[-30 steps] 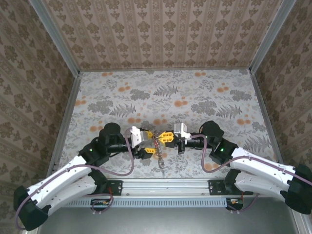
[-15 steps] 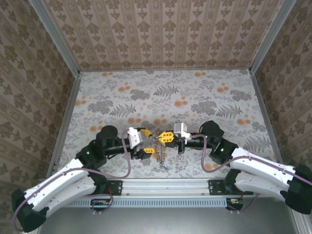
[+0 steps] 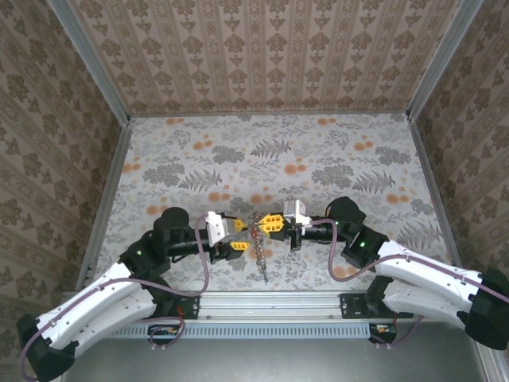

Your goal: Put the keys on the keyring

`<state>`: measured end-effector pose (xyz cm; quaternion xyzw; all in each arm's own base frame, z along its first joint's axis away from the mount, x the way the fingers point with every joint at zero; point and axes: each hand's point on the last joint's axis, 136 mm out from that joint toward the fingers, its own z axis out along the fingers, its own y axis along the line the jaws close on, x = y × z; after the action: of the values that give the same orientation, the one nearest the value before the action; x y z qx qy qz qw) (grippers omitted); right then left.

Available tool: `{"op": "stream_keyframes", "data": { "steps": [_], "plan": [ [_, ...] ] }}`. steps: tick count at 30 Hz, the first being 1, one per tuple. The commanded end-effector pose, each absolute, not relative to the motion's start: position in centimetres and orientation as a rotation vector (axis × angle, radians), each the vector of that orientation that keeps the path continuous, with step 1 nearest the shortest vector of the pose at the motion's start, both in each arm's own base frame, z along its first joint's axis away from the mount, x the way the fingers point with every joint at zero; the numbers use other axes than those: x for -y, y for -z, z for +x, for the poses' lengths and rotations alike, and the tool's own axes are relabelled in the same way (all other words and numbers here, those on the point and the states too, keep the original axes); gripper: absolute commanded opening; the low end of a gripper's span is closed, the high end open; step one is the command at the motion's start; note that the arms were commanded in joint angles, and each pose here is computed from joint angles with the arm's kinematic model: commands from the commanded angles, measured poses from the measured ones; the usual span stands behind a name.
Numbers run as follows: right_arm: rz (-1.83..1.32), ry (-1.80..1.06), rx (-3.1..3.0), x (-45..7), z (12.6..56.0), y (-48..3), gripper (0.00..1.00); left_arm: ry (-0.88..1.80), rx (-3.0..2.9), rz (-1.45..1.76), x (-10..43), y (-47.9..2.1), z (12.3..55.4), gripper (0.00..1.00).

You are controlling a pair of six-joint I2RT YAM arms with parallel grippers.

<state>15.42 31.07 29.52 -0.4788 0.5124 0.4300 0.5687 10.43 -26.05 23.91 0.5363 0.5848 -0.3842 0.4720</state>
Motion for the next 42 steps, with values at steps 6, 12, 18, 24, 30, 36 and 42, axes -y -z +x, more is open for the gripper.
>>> {"op": "stream_keyframes", "data": {
  "steps": [6, 12, 18, 24, 30, 36, 42],
  "plan": [
    [-1.091, -1.003, -1.105, -30.9, 15.4, -33.0, 0.0, 1.048, -1.396, 1.298, 27.6, -24.2, 10.3, 0.56],
    [-1.097, -1.011, -1.101, -31.0, 15.3, -33.1, 0.0, 1.039, -1.397, 1.29, 28.3, -24.3, 11.0, 0.62],
    [-1.098, -1.019, -1.1, -31.1, 15.3, -33.1, 0.0, 1.068, -1.333, 1.303, 28.5, -25.4, 10.4, 0.58],
    [-1.099, -1.018, -1.102, -31.1, 15.3, -33.0, 0.0, 1.105, -1.282, 1.346, 28.6, -25.6, 9.4, 0.42],
    [-1.097, -1.014, -1.106, -31.1, 15.4, -33.0, 0.0, 1.107, -1.275, 1.349, 28.4, -25.4, 9.2, 0.39],
    [-1.093, -1.011, -1.106, -30.9, 15.3, -33.0, 0.0, 1.081, -1.28, 1.334, 27.8, -25.0, 9.1, 0.29],
    [-1.095, -1.004, -1.11, -30.8, 15.3, -32.9, 0.0, 1.001, -1.307, 1.296, 26.5, -24.7, 9.6, 0.29]
  ]
}}
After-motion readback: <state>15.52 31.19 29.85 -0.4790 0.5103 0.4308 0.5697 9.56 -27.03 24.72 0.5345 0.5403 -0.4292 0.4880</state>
